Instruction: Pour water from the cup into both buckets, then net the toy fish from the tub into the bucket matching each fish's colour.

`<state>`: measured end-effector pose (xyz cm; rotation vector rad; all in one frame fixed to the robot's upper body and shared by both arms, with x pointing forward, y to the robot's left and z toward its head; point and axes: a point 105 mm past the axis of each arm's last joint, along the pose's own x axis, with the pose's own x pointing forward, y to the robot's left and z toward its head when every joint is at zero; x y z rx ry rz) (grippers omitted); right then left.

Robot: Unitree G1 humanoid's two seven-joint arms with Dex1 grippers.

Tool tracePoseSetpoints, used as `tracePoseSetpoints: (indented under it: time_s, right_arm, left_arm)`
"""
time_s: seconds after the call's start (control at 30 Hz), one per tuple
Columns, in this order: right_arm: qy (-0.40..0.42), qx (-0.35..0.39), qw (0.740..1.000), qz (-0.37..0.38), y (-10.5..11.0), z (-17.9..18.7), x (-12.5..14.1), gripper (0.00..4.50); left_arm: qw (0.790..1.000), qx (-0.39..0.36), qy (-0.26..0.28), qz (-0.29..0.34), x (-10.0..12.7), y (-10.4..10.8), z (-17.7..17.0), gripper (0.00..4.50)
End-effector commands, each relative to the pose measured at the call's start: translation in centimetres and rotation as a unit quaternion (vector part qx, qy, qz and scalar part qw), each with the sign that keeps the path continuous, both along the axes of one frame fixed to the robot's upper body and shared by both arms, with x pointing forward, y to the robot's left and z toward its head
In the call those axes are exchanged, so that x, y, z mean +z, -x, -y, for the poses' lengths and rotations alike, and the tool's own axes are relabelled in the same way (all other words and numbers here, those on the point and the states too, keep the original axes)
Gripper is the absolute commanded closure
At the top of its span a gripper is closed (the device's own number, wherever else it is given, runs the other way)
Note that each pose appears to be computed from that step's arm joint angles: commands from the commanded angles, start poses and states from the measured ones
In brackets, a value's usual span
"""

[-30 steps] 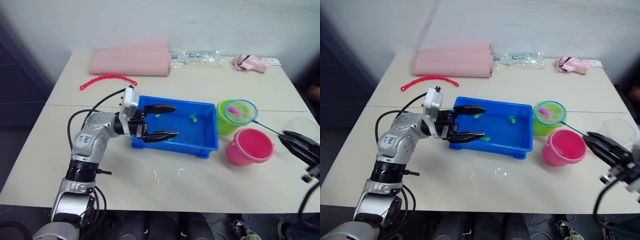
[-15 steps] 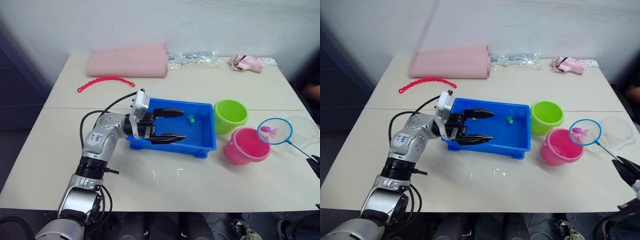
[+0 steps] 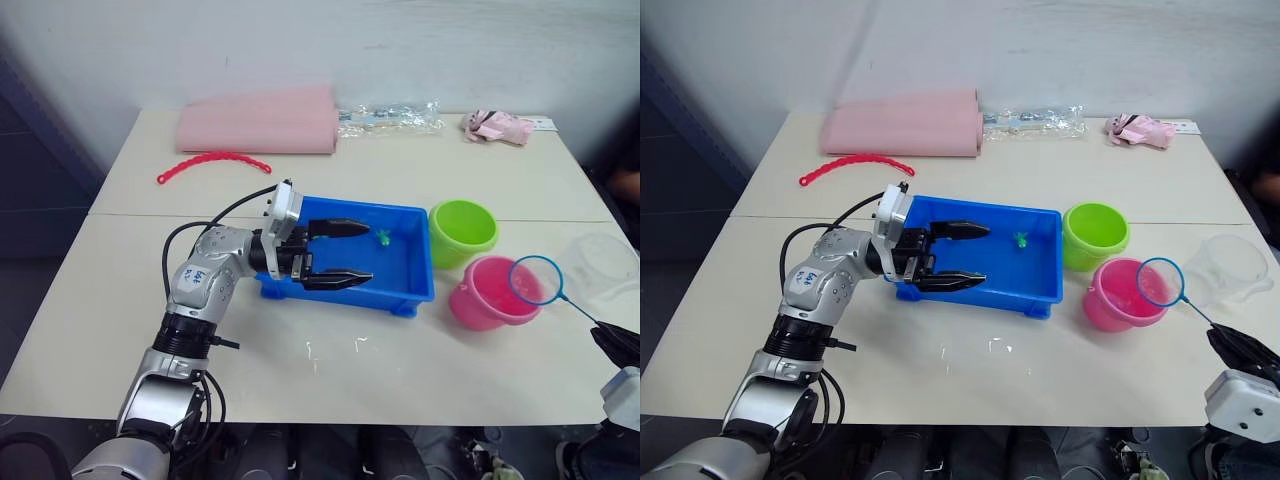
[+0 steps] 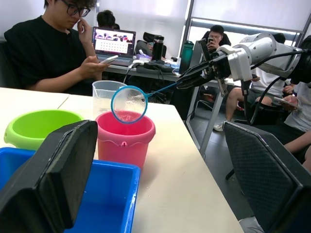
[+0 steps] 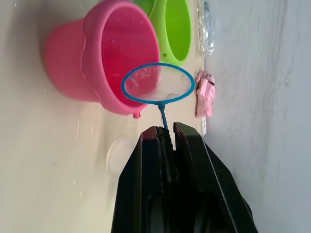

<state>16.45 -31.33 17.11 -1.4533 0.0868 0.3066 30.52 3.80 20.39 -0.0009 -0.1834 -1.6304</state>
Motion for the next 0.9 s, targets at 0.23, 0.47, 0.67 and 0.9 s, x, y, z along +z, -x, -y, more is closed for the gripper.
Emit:
tracePoseSetpoints:
  time_s: [0.23, 0.47, 0.67, 0.9]
  right_arm:
    - [-0.016, 0.033, 0.996, 0.076, -0.3, -1.1, 2.7, 4.5]
    - [-0.426, 0.093, 0.899, 0.03, -2.0, -5.4, 4.8, 4.5]
    - [-0.513, 0.149, 0.829, -0.166, -5.2, -11.0, 3.1, 4.5]
    - [-0.495, 0.195, 0.812, -0.241, -10.9, -17.2, 1.9, 4.5]
  left_arm:
    - [0.999, -0.006, 0.01, 0.042, 1.2, 0.4, -0.5, 0.04]
    - [0.997, 0.03, -0.026, 0.067, 1.3, -0.6, -5.4, 0.04]
    - [0.984, 0.107, -0.121, 0.081, 2.5, -2.4, -12.2, 0.04]
    - [0.964, 0.157, -0.2, 0.075, 2.4, -2.8, -16.4, 0.04]
